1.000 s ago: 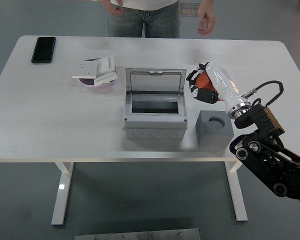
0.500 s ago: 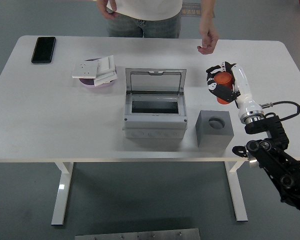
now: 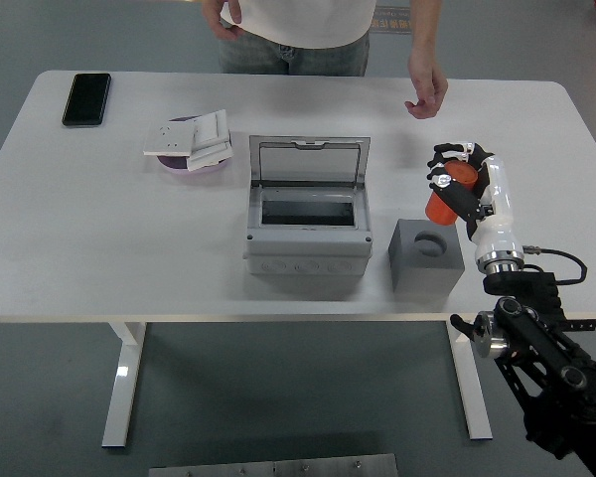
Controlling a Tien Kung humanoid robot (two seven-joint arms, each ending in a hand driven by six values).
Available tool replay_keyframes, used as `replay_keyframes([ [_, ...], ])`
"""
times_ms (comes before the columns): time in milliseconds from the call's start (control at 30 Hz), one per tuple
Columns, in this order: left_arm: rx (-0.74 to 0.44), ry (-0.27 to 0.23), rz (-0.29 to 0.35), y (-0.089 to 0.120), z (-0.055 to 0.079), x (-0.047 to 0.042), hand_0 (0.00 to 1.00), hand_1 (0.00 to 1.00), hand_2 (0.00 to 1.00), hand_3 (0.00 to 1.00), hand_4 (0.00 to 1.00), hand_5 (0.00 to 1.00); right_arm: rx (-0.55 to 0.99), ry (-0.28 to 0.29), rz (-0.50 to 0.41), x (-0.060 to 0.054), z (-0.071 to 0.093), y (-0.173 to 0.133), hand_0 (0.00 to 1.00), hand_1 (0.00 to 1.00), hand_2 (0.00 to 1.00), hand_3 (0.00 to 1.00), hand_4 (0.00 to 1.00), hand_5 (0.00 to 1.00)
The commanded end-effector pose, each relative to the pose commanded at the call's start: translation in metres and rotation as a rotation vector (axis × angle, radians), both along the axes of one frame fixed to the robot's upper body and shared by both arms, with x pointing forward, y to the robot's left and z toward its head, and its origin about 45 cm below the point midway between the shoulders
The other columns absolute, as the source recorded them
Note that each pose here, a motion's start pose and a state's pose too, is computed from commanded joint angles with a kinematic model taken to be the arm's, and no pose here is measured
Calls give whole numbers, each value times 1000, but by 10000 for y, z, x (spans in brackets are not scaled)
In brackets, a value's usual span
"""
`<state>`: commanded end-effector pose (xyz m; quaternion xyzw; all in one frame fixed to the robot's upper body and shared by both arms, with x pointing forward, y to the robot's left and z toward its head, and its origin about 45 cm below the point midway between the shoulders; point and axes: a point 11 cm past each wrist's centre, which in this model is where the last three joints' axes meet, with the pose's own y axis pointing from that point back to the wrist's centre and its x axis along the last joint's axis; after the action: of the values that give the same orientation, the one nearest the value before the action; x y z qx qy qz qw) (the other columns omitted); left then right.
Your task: Fetch the battery,place it into the box,close the lid of the box
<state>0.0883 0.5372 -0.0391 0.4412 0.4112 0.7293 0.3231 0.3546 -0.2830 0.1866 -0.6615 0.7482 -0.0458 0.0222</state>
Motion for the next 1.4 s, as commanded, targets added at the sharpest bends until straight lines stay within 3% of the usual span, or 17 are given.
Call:
replay_keyframes([
  [200, -1, 0, -3, -4, 1, 16, 605, 758, 639, 574, 642, 141, 2, 23, 14, -78, -107, 8, 338, 314, 304, 318, 177, 2],
  [600, -7, 0, -20, -40, -5, 76, 604, 758, 639, 573, 639, 141, 16, 26, 26, -123, -159, 52, 343, 312, 304, 319, 185, 2],
  [1100, -16, -1, -44, -89, -11, 167, 604, 757, 638, 574, 641, 138, 4, -55, -4, -185, -101, 52, 352, 314, 306, 318, 198, 2],
  [1400, -17, 4, -49, -98, -14, 173, 603, 758, 637, 574, 639, 138, 19, -53, -33, -211, -216, 28, 377, 311, 299, 312, 208, 2],
])
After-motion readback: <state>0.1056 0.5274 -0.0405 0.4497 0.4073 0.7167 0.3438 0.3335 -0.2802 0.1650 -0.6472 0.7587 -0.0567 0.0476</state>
